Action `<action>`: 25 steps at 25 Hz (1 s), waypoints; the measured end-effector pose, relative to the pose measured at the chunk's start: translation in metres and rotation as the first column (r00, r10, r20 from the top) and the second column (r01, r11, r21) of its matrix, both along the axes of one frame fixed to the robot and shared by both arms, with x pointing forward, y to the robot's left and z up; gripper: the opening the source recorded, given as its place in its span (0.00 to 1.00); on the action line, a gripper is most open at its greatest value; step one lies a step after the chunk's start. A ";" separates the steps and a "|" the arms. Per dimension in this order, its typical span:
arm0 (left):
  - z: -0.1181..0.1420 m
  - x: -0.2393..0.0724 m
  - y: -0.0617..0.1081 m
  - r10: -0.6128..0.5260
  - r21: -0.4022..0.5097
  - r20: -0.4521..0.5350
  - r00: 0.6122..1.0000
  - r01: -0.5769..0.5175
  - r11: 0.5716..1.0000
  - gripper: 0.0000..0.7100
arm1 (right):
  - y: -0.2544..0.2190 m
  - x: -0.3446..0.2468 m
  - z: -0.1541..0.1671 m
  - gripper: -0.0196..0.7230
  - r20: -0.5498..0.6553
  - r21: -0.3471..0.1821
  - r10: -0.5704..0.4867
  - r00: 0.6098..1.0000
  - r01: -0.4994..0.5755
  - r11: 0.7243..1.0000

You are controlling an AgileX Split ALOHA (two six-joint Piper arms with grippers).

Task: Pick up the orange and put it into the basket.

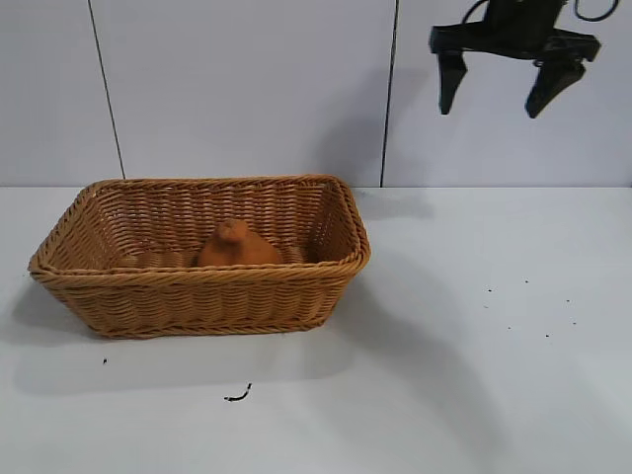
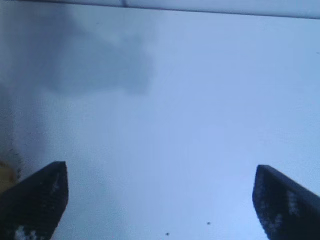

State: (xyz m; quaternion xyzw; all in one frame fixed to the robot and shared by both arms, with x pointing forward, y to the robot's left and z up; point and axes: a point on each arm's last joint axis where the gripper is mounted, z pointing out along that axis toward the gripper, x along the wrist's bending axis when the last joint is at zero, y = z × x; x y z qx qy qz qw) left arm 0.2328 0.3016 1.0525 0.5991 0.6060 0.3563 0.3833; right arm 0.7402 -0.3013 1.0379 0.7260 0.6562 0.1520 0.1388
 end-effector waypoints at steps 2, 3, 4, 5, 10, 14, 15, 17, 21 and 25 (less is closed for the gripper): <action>0.000 0.000 0.000 0.000 0.000 0.000 1.000 0.000 1.000 0.94 | 0.001 -0.001 0.001 0.96 -0.002 0.014 0.001 1.000 -0.001 1.000; 0.000 0.000 0.000 0.000 0.000 0.000 1.000 0.000 1.000 0.94 | 0.003 -0.004 0.002 0.96 -0.007 0.016 0.005 1.000 -0.005 1.000; 0.000 0.000 0.000 0.000 0.000 0.000 1.000 0.000 1.000 0.94 | 0.006 -0.007 0.003 0.96 -0.015 0.015 0.013 1.000 -0.013 1.000; 0.000 0.000 0.000 0.000 0.000 0.000 1.000 0.000 1.000 0.94 | 0.008 -0.013 0.005 0.96 -0.026 0.013 0.025 0.999 -0.025 1.000; 0.000 0.000 0.000 0.000 0.000 0.000 1.000 0.000 1.000 0.94 | 0.019 -0.053 0.011 0.96 -0.111 0.010 0.068 0.992 -0.068 0.998; 0.000 0.000 0.000 0.000 0.000 0.000 1.000 0.000 1.000 0.94 | 0.017 -0.107 0.010 0.96 -0.210 0.009 0.103 0.972 -0.103 0.995; 0.000 0.000 0.000 0.000 0.000 0.000 1.000 0.000 1.000 0.94 | 0.017 -0.107 0.010 0.96 -0.210 0.009 0.103 0.972 -0.103 0.995; 0.000 0.000 0.000 0.000 0.000 0.000 1.000 0.000 1.000 0.94 | 0.016 -0.139 0.008 0.96 -0.258 0.009 0.125 0.958 -0.127 0.992; 0.000 0.000 0.000 0.000 0.000 0.000 1.000 0.000 1.000 0.94 | 0.014 -0.224 0.021 0.96 -0.276 0.009 0.144 0.950 -0.148 0.989; 0.000 0.000 0.000 0.000 0.000 0.000 1.000 0.000 1.000 0.94 | 0.012 -0.291 0.027 0.96 -0.234 0.002 0.153 0.960 -0.157 0.988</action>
